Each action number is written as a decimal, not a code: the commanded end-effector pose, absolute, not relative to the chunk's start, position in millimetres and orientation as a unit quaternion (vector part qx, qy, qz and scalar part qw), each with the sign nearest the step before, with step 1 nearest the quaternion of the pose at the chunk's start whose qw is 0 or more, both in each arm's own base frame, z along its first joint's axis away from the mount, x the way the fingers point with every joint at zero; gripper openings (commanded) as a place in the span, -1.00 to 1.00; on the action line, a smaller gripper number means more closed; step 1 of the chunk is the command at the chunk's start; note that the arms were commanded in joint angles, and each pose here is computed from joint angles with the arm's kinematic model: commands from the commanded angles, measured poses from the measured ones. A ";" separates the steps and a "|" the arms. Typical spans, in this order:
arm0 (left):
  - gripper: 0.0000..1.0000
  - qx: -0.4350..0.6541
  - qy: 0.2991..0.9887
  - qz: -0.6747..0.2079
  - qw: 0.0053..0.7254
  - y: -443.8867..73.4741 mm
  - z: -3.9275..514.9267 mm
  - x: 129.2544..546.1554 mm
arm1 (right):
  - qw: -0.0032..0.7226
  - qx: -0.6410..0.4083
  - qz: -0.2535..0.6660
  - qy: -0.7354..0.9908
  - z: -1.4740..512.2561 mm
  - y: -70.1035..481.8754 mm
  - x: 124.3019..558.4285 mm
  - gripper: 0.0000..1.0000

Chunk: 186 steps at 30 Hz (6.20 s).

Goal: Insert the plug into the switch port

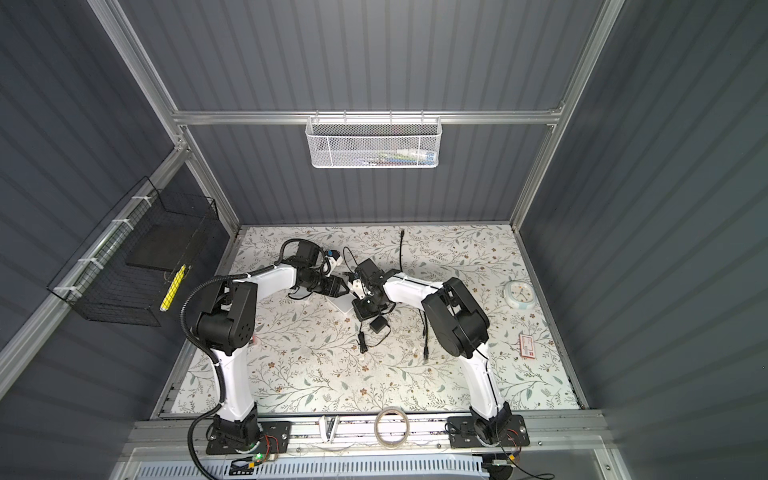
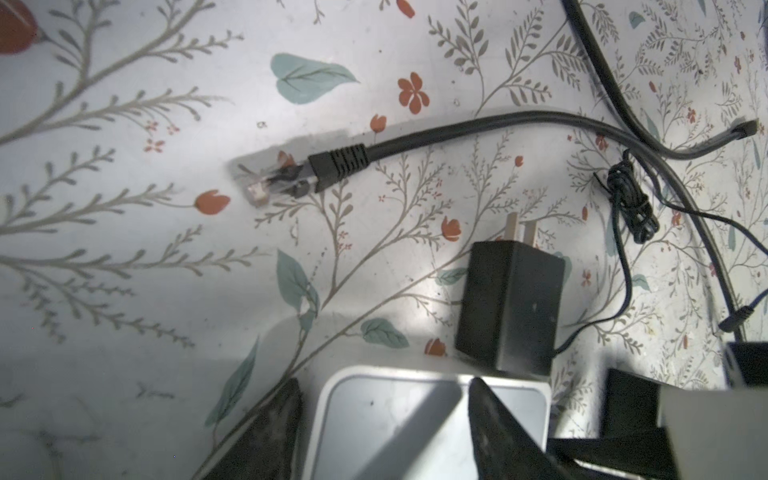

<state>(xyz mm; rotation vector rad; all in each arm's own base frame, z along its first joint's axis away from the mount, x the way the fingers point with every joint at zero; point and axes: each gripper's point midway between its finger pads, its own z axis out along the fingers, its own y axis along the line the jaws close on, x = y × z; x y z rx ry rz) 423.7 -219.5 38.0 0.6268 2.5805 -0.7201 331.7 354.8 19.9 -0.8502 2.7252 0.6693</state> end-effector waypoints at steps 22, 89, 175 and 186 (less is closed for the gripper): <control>-0.10 0.230 0.915 -0.305 0.130 -223.6 17.4 383.4 | 0.150 -0.321 0.246 0.902 46.7 365.4 345.4 -1.00; -0.26 0.242 0.892 -0.376 0.072 -270.7 -10.1 317.5 | 0.177 -0.307 0.222 0.908 59.2 350.6 377.9 -1.00; -0.34 0.219 0.870 -0.441 0.008 -297.3 -50.4 259.9 | 0.250 -0.280 0.258 0.891 78.4 378.9 446.3 -1.00; -0.35 0.217 0.867 -0.448 0.009 -304.3 -50.3 258.1 | 0.262 -0.278 0.263 0.886 85.5 384.9 455.6 -1.00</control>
